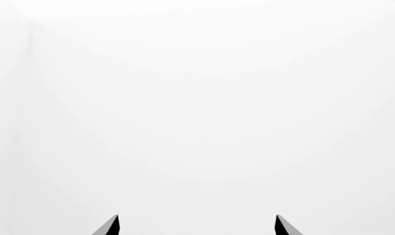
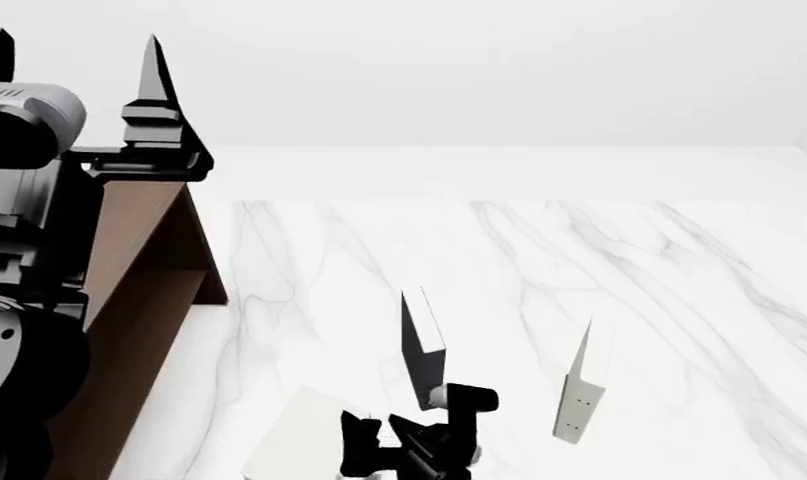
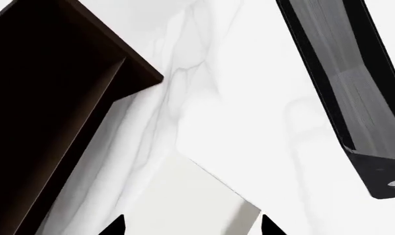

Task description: Pick up the book on the right and place it under the cabinet shelf.

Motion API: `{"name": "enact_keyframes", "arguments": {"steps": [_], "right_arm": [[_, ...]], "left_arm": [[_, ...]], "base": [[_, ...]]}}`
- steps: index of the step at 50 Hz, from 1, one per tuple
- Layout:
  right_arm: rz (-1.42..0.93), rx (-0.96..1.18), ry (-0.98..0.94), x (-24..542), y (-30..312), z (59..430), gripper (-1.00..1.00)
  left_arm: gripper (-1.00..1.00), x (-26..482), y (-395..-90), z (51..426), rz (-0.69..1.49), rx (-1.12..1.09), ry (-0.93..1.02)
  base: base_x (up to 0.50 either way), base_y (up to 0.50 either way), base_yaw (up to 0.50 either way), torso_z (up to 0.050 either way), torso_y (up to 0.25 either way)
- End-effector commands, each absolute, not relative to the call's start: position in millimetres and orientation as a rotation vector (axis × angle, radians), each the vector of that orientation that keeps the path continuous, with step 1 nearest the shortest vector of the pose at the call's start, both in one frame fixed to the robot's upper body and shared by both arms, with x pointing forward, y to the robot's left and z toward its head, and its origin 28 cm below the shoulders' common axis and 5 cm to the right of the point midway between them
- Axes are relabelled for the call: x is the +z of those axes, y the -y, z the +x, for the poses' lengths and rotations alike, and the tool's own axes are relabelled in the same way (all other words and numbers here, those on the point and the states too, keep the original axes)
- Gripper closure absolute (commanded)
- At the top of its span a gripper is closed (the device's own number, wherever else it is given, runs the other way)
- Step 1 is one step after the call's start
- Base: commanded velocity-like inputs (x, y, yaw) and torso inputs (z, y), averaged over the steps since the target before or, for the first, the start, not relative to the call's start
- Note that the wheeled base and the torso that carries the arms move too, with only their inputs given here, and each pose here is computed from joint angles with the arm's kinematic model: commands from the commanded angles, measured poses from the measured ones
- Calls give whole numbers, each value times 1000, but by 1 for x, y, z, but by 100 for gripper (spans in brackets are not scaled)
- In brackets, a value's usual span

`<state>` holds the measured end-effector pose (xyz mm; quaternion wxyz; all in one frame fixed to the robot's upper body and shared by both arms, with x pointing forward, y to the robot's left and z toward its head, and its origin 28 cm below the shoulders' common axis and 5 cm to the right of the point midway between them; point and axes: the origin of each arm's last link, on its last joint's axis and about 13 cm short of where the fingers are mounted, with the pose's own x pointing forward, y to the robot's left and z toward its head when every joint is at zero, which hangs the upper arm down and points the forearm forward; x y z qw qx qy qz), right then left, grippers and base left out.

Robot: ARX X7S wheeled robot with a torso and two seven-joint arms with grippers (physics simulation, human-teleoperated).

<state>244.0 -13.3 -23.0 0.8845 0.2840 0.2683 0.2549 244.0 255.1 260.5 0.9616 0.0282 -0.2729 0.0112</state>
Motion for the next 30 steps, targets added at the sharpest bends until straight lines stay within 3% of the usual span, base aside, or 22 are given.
{"name": "enact_keyframes", "arguments": {"steps": [1,17,30], "right_arm": [[520,514,-527,2,24,227,-100],[433,667,-494,40,33,211,-100],[110,744,-147,136,61,189,-100]], "left_arm": [[-100,261,-255,243,53,21,555],[-100,263,-254,243,53,17,559],[-100,261,-250,241,50,3,553]], "base": [[0,0,0,0,0],[0,0,0,0,0],[0,0,0,0,0]]}}
